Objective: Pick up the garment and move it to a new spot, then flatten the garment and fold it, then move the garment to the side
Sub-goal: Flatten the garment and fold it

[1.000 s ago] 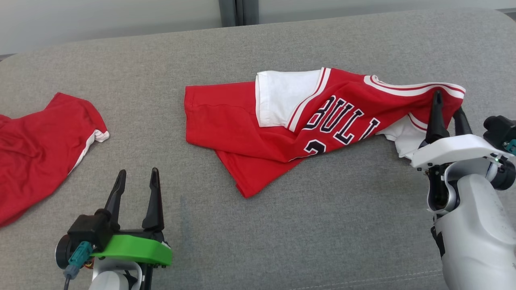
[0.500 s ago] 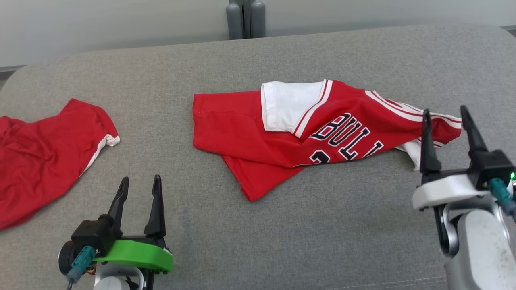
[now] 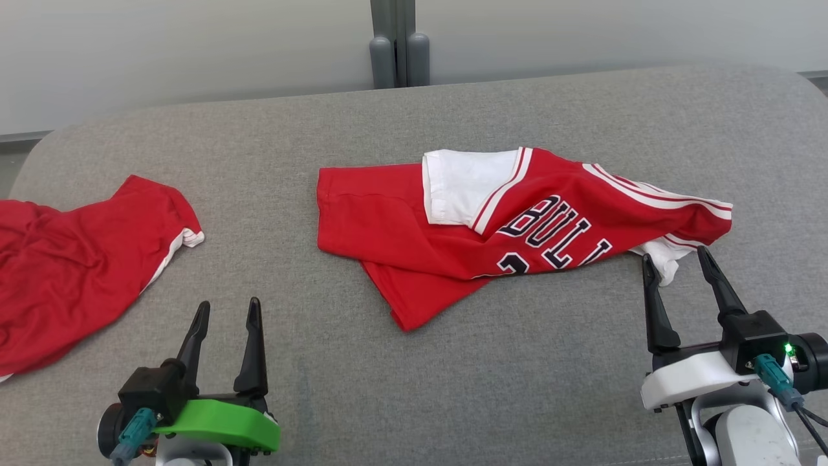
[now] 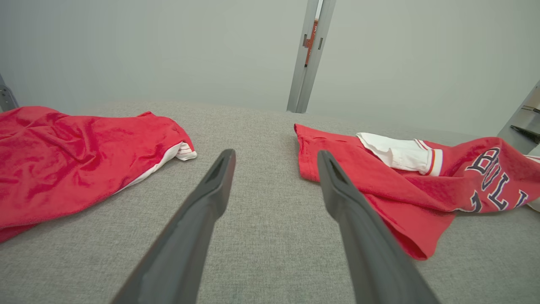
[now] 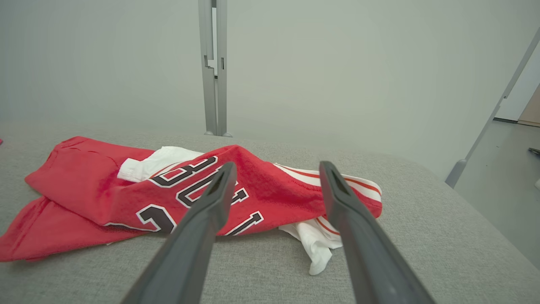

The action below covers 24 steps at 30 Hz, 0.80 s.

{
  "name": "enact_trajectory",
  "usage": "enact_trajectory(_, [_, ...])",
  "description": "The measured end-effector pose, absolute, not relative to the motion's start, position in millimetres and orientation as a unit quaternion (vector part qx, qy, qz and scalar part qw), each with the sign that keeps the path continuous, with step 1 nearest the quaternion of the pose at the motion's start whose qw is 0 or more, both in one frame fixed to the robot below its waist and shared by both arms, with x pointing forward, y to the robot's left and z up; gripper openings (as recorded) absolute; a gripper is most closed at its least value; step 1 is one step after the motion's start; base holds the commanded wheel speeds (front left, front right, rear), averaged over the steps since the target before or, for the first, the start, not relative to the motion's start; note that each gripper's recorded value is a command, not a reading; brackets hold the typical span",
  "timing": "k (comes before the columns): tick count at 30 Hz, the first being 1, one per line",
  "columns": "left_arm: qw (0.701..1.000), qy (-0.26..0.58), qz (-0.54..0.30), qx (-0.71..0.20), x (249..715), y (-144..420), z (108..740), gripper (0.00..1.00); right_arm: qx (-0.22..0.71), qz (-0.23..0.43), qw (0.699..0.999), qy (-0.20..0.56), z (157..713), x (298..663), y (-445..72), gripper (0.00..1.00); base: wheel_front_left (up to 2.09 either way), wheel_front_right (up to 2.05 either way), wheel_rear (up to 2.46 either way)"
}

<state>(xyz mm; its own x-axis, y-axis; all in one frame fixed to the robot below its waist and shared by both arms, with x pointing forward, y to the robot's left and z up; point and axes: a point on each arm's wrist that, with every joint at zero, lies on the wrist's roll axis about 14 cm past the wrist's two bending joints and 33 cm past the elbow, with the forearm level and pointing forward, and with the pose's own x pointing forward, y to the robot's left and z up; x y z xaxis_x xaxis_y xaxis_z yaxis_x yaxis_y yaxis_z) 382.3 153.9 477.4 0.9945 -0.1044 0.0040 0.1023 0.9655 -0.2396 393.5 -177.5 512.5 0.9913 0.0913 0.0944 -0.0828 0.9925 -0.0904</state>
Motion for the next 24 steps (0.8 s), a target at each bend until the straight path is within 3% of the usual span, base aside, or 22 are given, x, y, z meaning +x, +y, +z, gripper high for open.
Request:
enact_trajectory(9, [0.991, 0.026, -0.064, -0.117, 381.3, 144.5, 464.7, 1.0, -0.034, 0.05, 0.997, -0.05, 512.3, 398.3, -172.8, 1.0, 0.0, 0.0, 0.0])
enact_trajectory(24, [0.954, 0.194, -0.172, -0.153, 439.8, 54.6, 402.2, 1.0, -0.018, 0.025, 0.999, -0.026, 495.9, 400.3, -189.4, 1.0, 0.0, 0.0, 0.0])
